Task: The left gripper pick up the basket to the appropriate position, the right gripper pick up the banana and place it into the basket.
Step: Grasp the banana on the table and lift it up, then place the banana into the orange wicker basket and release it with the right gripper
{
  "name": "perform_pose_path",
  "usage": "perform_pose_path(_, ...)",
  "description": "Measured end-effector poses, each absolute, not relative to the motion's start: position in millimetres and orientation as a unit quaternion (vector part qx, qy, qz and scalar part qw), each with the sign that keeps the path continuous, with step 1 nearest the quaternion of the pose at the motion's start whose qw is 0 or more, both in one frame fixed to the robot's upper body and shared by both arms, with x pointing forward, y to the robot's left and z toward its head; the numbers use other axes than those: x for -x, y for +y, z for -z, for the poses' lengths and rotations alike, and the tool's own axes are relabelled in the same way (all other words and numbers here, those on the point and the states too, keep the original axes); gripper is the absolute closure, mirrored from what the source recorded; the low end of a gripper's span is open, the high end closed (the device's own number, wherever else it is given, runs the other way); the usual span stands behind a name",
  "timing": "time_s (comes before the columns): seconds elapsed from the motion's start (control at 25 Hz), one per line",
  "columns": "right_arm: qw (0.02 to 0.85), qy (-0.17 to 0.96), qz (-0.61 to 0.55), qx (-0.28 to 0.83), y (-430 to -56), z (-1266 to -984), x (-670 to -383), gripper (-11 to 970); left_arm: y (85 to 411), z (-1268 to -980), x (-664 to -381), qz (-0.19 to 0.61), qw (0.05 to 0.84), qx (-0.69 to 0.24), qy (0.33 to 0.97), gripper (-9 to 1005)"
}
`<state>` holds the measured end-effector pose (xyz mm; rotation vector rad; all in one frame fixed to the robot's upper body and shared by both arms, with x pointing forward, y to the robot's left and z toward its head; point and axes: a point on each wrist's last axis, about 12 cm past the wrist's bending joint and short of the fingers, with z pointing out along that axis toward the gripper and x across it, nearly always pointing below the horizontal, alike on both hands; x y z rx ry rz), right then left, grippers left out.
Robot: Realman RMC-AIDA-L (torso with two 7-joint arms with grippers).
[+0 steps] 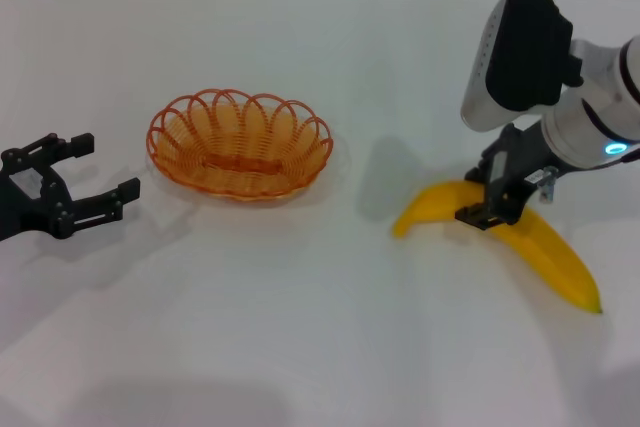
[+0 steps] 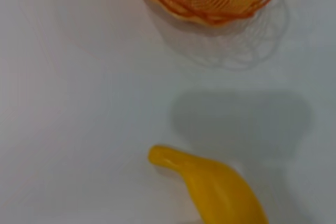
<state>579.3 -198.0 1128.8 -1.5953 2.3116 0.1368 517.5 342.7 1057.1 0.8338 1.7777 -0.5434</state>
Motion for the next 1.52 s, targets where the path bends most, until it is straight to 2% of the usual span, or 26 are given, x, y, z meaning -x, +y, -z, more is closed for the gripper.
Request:
perform_pose_path(0.24,0.2,0.797,-0.041,0.569,-191,-1146,-581,470,344,-1057,-516,0.225,0.526,-0.345,0.744,105)
perform_pose_path(0.48,0.259,0.76,-0.041,0.594,-165,-1179,-583,470,341,-1051,-513,0.231,0.525,-0.345,0.743,105)
perform_pose_path(0.68,0.301,0.708,-0.029,0.639,-121,-1207,-588,469,340,-1050,-513,0.231,0.526,-0.344,0.743,105)
perform_pose_path(0.96,0.338,0.638,0.009,0.692,-52,-1231,-586,469,338,-1052,-515,0.231,0.527,-0.347,0.741,105)
perform_pose_path(1.24,0.347,0.621,0.059,0.7,-20,-1228,-587,469,332,-1052,-520,0.241,0.523,-0.352,0.738,104)
perform_pose_path(1.52,0.348,0.621,0.059,0.7,-12,-1215,-590,469,328,-1052,-524,0.24,0.522,-0.357,0.737,104)
